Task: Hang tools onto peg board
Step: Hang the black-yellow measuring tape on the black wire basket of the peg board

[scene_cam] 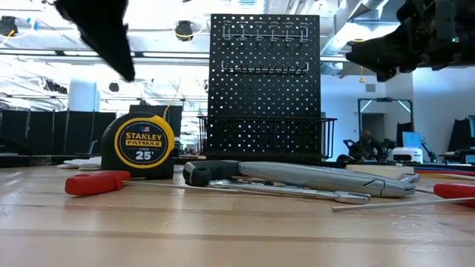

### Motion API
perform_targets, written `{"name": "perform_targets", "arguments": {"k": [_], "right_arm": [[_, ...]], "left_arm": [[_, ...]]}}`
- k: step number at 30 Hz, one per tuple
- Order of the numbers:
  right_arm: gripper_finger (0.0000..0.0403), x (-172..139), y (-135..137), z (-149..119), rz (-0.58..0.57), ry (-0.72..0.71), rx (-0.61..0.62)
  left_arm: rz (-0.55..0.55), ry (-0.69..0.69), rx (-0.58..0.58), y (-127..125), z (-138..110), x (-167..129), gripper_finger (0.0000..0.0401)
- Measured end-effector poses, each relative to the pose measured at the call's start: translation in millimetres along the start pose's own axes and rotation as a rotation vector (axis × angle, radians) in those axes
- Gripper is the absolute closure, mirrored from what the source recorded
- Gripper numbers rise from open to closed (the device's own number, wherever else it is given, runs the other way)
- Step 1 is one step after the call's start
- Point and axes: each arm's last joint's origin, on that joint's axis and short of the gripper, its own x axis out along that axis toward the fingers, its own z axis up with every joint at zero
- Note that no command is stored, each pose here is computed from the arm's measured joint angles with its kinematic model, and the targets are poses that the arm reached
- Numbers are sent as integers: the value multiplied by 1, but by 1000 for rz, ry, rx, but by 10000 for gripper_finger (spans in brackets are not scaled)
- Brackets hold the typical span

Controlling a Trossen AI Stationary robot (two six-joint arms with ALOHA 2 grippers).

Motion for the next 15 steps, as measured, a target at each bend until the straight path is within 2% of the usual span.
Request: {"name": "perform_targets", "arguments": {"k": [4,8,12,15], "right_arm": [[255,1,0,-2,1,16,9],[259,2,1,-3,2,26,26],[262,3,2,-4,11,37,36],[262,3,5,-6,30,47,34]], "left_arm": [[22,93,-96,-3,2,17,123],[76,162,-222,8,7,23,103],[83,160,-274,13,11,26,99],[38,132,-308,10,17,33,99]]}}
